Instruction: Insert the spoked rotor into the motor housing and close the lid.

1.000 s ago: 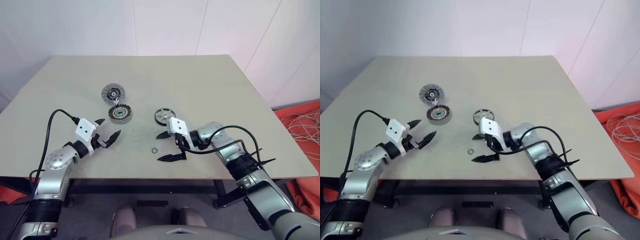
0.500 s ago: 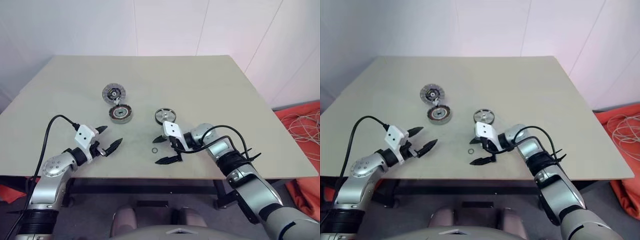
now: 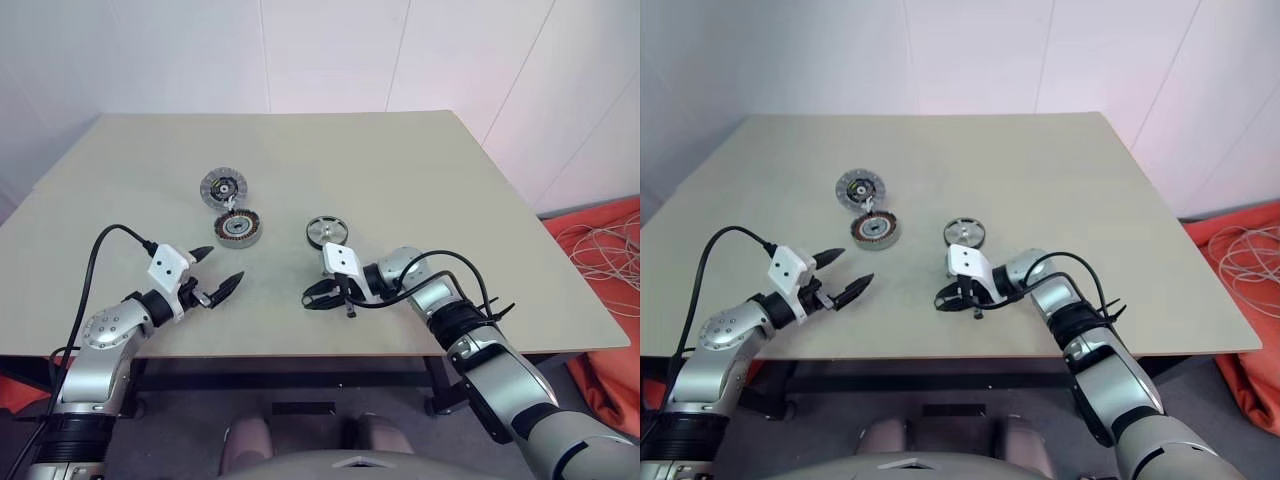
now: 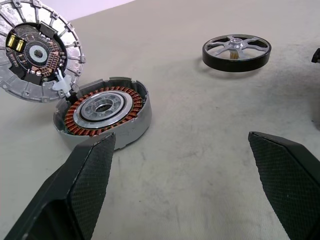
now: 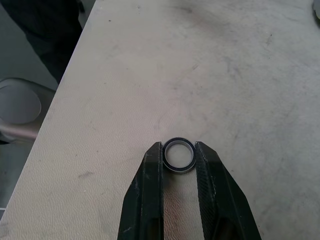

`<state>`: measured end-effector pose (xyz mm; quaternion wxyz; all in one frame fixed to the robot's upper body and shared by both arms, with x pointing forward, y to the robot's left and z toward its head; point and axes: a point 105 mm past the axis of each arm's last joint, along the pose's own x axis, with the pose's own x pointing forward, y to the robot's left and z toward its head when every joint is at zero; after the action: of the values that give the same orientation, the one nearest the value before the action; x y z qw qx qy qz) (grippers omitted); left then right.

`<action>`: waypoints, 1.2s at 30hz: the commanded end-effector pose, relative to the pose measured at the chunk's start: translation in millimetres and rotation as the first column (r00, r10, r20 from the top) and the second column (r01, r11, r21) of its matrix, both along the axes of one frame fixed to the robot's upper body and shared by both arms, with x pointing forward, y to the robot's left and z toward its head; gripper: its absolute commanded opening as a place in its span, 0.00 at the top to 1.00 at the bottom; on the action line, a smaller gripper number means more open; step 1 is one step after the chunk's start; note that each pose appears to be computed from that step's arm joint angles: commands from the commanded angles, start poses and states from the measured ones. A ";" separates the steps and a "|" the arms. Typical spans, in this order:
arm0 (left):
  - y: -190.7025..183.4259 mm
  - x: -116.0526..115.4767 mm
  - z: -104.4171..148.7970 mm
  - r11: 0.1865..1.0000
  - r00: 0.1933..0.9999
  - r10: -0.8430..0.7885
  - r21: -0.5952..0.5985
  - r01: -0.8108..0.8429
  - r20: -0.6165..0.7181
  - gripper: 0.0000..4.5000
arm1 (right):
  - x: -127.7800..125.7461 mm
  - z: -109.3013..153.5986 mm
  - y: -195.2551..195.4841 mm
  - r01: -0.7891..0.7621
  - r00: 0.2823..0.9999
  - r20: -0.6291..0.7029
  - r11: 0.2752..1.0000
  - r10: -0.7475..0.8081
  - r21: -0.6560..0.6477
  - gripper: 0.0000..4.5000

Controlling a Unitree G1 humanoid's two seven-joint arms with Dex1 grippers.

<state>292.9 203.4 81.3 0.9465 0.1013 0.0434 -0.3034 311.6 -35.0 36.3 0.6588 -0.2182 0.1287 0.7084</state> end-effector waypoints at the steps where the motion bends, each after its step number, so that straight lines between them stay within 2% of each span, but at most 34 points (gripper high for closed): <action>1: 4.5 4.7 14.7 1.000 0.998 0.013 0.014 -0.014 0.064 0.00 | 8.2 10.8 -9.5 0.044 0.997 0.055 0.999 -0.045 0.017 0.87; 8: 5.2 4.0 13.6 1.000 0.998 0.016 0.010 -0.016 0.062 0.00 | 18.4 35.4 -41.7 0.157 0.982 0.096 0.985 -0.164 0.074 0.87; 12: 5.7 7.3 13.6 1.000 0.998 0.021 0.010 -0.022 0.065 0.00 | 23.7 32.0 -70.9 0.259 0.964 0.059 0.965 -0.261 0.033 0.87; 19: 5.2 8.9 14.1 1.000 0.998 0.014 0.010 -0.015 0.066 0.00 | 38.0 27.9 -98.1 0.405 0.913 0.038 0.914 -0.406 0.033 0.87; 25: 4.8 8.5 13.9 1.000 0.998 0.011 0.009 -0.012 0.065 0.00 | 36.7 20.7 -108.9 0.435 0.900 -0.029 0.900 -0.435 0.004 0.87; 36: 5.8 9.2 14.7 1.000 0.998 0.014 0.007 -0.015 0.064 0.00 | 36.9 31.9 -104.8 0.413 0.911 -0.028 0.911 -0.412 0.019 0.04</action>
<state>299.1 206.7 83.0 0.9489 0.1030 0.0369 -0.2960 340.0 -138.2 46.4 0.7871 -0.1541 0.2025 0.5619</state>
